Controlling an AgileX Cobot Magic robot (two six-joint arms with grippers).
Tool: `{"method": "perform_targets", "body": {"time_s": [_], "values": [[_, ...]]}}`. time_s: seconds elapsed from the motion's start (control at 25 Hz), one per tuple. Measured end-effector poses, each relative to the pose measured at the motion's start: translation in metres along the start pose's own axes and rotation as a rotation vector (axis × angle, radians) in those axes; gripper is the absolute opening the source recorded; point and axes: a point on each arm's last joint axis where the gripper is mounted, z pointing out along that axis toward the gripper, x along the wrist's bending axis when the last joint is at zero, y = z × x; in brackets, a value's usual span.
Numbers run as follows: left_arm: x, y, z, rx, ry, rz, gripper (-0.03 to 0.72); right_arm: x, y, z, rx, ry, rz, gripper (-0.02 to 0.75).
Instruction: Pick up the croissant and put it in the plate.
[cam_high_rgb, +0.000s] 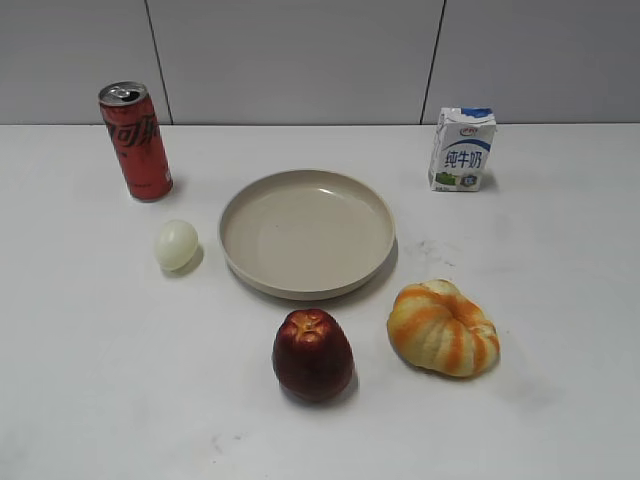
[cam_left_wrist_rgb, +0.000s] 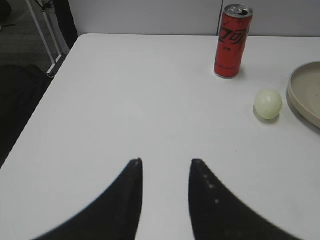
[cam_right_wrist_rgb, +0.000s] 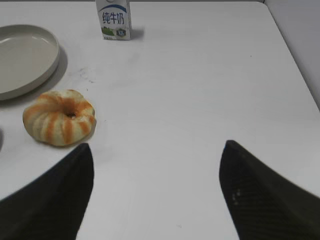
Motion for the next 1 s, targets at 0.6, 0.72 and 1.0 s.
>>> {"method": "perform_targets", "body": {"time_s": [0.6, 0.72, 1.0], "values": [[0.000, 0.000, 0.000, 0.000, 0.000, 0.000, 0.230, -0.003, 0.054, 0.135, 0.122, 0.005, -0.026, 0.605], [0.000, 0.000, 0.000, 0.000, 0.000, 0.000, 0.230, 0.000, 0.047, 0.174, 0.287, 0.035, -0.016, 0.606], [0.000, 0.000, 0.000, 0.000, 0.000, -0.001, 0.230, 0.064, 0.030, 0.245, 0.632, 0.263, -0.175, 0.606]]}}
